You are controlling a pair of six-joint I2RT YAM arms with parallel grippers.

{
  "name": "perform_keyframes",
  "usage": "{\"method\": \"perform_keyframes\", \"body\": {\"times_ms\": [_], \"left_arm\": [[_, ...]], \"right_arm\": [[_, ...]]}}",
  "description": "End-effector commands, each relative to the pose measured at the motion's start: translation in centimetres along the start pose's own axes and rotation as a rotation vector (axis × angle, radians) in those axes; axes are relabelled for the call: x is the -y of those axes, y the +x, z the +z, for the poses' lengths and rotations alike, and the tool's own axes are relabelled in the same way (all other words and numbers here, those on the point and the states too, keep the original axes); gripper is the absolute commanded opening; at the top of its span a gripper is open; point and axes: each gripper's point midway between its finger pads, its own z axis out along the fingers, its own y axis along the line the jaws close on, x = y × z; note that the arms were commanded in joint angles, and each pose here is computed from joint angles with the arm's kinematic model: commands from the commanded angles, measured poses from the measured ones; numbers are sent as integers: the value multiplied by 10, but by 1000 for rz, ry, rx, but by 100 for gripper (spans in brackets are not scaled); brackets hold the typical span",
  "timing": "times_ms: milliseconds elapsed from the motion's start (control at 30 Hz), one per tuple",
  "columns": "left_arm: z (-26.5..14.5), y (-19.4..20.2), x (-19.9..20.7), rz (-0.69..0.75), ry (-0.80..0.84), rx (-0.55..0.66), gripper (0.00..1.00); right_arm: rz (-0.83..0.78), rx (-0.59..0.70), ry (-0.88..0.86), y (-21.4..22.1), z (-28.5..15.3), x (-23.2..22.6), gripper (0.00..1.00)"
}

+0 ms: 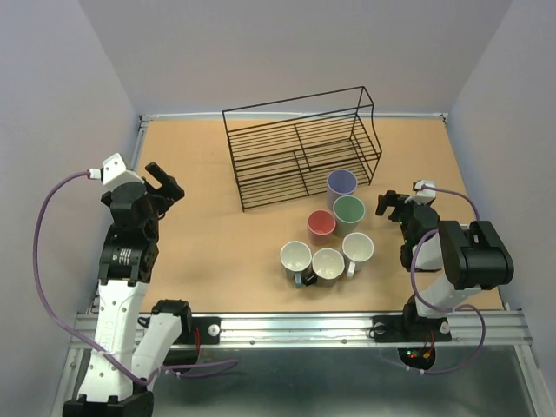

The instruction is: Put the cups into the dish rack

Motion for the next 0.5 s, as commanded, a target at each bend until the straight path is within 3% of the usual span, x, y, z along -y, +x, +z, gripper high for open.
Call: {"method": "perform_keyframes", "body": {"times_ms": [0,133,233,333,400,467], "left_arm": [[-2,-5,5,-3,18,7,99],[-7,-3,29,-59,162,12,99],[-11,20,39,-39,265,-42,99],[-15,51,48,56,347,-184,99],[-25,61,66,116,467,-268,91],[-31,71,64,163,450,-334,89]], "right_arm": [[-18,62,-13,-15,0,-2,100],[-18,62,-13,-15,0,-2,100],[-18,61,-11,-15,0,-2,100],[-18,59,-12,-14,0,-2,100],[-18,63,-11,-15,0,-2,100],[-18,61,-13,-15,0,-2,100]]}}
